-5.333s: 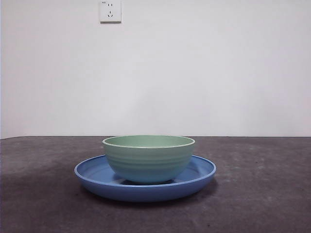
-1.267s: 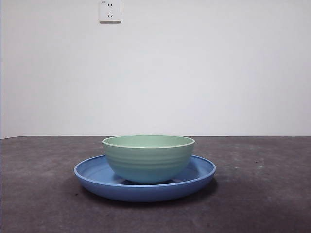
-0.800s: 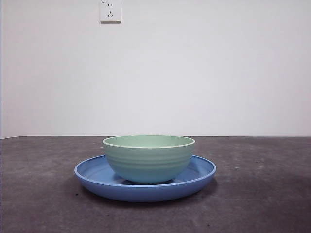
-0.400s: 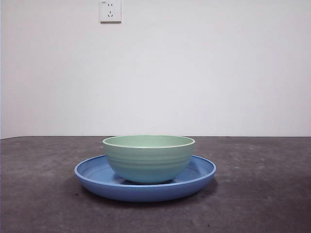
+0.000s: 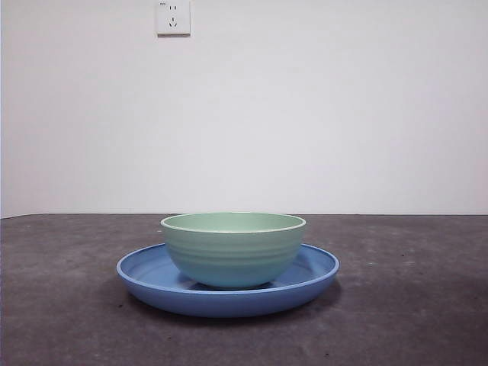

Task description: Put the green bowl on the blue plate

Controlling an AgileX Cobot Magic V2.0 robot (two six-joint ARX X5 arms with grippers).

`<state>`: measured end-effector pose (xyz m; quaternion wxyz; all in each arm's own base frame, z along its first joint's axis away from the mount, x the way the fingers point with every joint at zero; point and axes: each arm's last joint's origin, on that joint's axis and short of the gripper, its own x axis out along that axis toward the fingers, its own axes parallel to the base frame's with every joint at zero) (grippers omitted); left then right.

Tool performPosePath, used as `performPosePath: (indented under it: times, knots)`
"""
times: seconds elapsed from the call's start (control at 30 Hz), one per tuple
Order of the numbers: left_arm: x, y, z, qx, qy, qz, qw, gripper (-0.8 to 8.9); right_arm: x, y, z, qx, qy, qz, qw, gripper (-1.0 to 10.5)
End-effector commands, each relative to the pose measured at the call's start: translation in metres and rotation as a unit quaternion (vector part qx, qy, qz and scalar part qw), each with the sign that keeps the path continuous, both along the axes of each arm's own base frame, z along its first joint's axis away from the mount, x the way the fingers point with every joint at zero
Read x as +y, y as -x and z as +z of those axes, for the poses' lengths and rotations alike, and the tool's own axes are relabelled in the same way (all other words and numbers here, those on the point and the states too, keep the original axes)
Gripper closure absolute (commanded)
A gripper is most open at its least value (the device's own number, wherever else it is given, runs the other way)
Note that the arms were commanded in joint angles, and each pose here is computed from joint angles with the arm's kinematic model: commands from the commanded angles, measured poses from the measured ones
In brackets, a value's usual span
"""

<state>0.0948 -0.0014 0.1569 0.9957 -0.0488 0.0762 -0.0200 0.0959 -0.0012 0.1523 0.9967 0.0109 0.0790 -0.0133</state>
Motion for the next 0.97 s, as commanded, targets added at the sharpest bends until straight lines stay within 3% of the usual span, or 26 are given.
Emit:
performPosePath:
  times: [0.03,0.97]
  knots:
    - [0.0005,-0.0008,-0.0076,0.014,-0.004,0.004,1.000,7.81,0.0006,0.0000,-0.0027,0.006,-0.003,0.013,1.000,9.3]
    - [0.0005,-0.0008,-0.0076,0.014,-0.004,0.004,1.000,7.81,0.0005,-0.0004,0.0002,-0.008,-0.003,0.011,1.000,9.3]
